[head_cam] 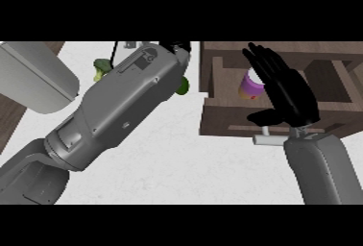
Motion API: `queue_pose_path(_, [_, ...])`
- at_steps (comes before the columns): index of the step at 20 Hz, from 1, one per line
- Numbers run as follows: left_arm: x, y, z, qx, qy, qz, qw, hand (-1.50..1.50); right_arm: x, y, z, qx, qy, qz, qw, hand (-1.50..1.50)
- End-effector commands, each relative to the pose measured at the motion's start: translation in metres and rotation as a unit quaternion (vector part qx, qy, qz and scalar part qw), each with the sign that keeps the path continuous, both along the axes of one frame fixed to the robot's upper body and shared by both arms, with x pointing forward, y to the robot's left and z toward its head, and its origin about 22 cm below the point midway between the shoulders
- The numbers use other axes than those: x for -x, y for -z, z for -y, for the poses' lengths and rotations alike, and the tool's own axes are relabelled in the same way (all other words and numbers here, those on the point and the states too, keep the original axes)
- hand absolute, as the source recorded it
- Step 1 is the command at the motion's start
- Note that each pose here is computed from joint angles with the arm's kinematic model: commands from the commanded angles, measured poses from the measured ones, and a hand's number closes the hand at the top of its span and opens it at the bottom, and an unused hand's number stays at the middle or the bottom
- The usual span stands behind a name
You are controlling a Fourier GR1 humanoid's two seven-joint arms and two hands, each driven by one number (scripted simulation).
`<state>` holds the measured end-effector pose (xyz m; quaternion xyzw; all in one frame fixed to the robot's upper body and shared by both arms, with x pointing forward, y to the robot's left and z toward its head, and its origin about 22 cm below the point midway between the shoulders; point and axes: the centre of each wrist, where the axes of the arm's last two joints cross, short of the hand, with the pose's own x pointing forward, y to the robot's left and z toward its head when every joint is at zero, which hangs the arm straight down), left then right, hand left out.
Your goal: Pick up the can, place it into the drawer and close the drawer
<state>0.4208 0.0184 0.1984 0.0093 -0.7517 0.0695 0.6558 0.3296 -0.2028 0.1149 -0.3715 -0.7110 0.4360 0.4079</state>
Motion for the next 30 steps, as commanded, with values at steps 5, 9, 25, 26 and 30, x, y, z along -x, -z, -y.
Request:
queue_pose_path(5, [-0.005,-0.001,-0.047,-0.002,-0.016,-0.002,0.9999,-1.50,-0.050,0.048,-0.017,0.044,0.039,-0.016,0.998,-1.50])
queue_pose_path(9, [0.005,-0.019,-0.043,-0.001,-0.012,-0.001,0.9999,-1.50,-0.061,0.069,-0.019,0.071,0.062,-0.014,0.995,-1.50])
queue_pose_path(25, [0.024,-0.003,-0.080,-0.003,-0.007,0.000,1.0000,-1.50,-0.096,0.085,-0.015,0.073,0.116,0.051,0.989,-1.50])
queue_pose_path(26, [0.013,-0.012,-0.085,-0.007,-0.015,0.008,0.9998,-1.50,-0.105,0.069,-0.017,0.063,0.114,0.075,0.989,-1.50])
queue_pose_path(30, [0.019,-0.015,-0.101,-0.012,-0.016,0.005,0.9998,-1.50,-0.115,0.057,0.002,0.083,0.127,0.084,0.985,-1.50])
